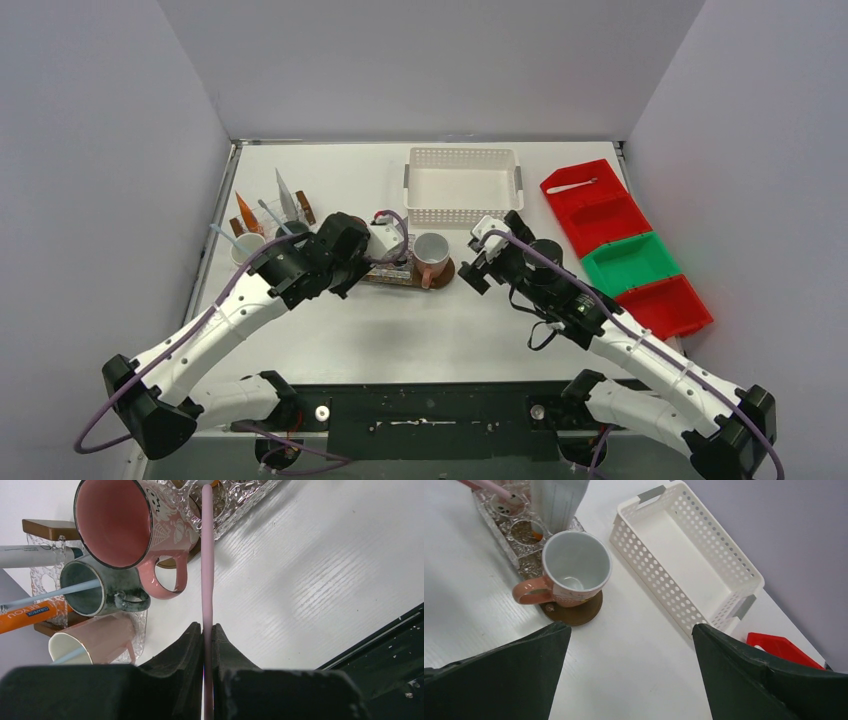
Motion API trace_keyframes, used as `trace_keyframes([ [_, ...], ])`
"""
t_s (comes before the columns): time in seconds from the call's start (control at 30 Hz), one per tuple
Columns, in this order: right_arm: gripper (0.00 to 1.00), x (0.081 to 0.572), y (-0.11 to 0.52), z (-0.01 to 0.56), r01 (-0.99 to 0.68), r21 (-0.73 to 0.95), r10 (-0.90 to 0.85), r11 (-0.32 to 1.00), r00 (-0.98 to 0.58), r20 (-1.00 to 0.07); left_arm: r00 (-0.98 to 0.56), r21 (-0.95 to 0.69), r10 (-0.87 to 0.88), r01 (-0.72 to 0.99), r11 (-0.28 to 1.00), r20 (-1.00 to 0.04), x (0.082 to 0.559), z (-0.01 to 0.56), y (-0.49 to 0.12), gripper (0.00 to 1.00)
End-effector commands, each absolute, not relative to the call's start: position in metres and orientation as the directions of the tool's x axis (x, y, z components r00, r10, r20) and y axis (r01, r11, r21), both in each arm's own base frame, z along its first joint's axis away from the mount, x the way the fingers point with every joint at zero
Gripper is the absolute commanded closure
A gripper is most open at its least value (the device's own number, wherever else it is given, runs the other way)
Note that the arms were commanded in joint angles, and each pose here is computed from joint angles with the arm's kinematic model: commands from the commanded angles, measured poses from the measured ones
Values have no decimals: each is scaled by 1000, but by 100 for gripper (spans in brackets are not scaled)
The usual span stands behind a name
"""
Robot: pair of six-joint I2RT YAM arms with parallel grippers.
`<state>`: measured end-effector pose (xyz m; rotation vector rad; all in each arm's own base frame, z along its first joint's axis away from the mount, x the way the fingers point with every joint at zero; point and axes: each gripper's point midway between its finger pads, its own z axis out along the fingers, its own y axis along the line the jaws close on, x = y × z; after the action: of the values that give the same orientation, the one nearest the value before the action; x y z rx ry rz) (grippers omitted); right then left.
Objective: Prepare toiletry sets of a toothbrush and toothpaste on the tray
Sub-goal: Place the toothbrush in the toothpaste holder.
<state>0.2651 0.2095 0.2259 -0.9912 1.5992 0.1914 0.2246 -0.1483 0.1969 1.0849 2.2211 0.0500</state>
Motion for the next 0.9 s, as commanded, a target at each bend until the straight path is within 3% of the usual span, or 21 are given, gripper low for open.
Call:
trace_keyframes([
  [0.0, 0, 280, 187, 259, -526, -392, -415, 755, 81, -906, -453, 318, 702, 663, 677, -550, 236, 208, -150, 100],
  [0.2, 0, 284, 169, 274, -428, -386, -378, 817, 108, -919, -469, 321, 710, 663, 676, -526, 243, 203, -152, 100],
  [0.87, 0, 281, 165, 279, -410, -386, -361, 826, 141, -922, -496, 289, 723, 689, 665, -481, 263, 182, -166, 100],
])
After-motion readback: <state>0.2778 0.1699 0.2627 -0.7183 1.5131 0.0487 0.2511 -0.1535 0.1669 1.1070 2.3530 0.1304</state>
